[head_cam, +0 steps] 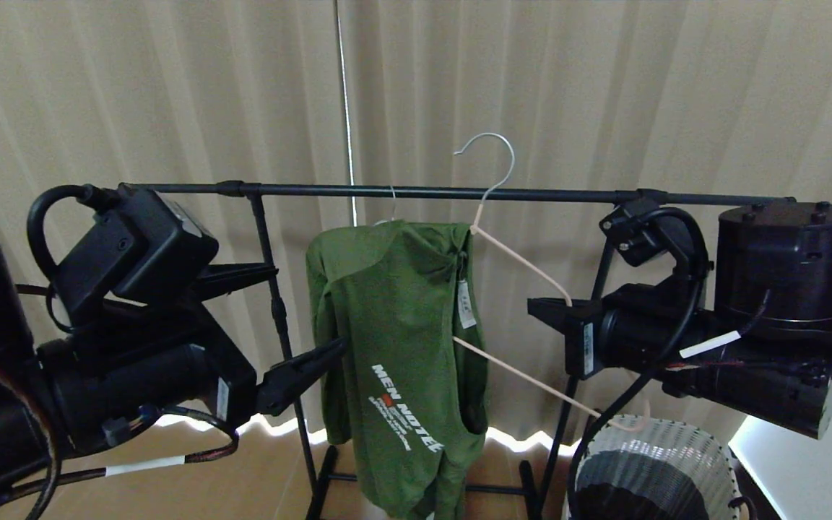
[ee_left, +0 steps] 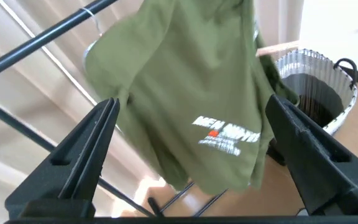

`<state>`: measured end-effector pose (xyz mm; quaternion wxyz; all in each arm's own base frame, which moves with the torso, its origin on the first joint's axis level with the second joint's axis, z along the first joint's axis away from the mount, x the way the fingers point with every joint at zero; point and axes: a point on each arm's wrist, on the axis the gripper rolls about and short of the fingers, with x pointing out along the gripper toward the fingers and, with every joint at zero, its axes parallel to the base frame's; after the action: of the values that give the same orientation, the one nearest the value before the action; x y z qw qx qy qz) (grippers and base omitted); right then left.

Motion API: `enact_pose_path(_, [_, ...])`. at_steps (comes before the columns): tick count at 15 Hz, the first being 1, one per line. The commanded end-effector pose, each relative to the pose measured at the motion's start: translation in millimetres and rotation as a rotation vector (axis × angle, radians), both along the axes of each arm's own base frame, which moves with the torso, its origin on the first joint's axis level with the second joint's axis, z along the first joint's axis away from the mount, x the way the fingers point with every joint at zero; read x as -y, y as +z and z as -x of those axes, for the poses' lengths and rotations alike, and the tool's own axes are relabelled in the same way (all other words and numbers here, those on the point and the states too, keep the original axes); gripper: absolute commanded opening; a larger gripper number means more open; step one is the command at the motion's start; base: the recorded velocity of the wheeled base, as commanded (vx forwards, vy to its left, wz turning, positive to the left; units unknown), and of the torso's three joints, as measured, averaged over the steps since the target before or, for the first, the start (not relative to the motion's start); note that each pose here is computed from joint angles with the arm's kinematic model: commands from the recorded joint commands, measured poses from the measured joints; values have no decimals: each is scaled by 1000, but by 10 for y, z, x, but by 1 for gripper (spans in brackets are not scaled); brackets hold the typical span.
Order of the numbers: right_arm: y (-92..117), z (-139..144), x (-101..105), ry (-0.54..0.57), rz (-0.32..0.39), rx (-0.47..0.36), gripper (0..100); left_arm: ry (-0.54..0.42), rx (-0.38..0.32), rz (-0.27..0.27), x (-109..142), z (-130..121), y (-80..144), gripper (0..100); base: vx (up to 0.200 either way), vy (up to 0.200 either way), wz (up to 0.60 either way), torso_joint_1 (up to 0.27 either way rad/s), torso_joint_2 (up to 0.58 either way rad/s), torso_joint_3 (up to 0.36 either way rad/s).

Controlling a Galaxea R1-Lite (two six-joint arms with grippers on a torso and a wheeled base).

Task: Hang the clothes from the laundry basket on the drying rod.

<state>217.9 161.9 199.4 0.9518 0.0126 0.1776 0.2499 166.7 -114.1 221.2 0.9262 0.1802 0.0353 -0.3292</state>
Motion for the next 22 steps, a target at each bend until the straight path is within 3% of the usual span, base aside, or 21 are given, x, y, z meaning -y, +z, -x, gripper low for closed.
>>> enact_pose_path(1, [57, 23, 110, -24, -1, 23, 0, 9, 12, 6, -86, 96, -8, 100, 0, 0, 0, 0, 0, 0])
enact_pose_path(9, [21, 184, 244, -28, 27, -1, 0, 10, 102, 25, -249, 332, 64, 100, 0, 0, 0, 0, 0, 0])
enact_pose_path(15, [-32, 178, 126, 22, 65, -6, 0, 21, 317, -157, -303, 295, 256, 100, 0, 0, 0, 0, 0, 0])
enact_pose_path(20, [-81, 188, -16, 96, 71, 12, 0, -112, 281, -309, -23, -132, 58, 100, 0, 0, 0, 0, 0, 0])
enact_pose_path(22, [-62, 188, -28, 126, 68, 34, 0, -121, 265, -328, 47, -253, 19, 100, 0, 0, 0, 0, 0, 0])
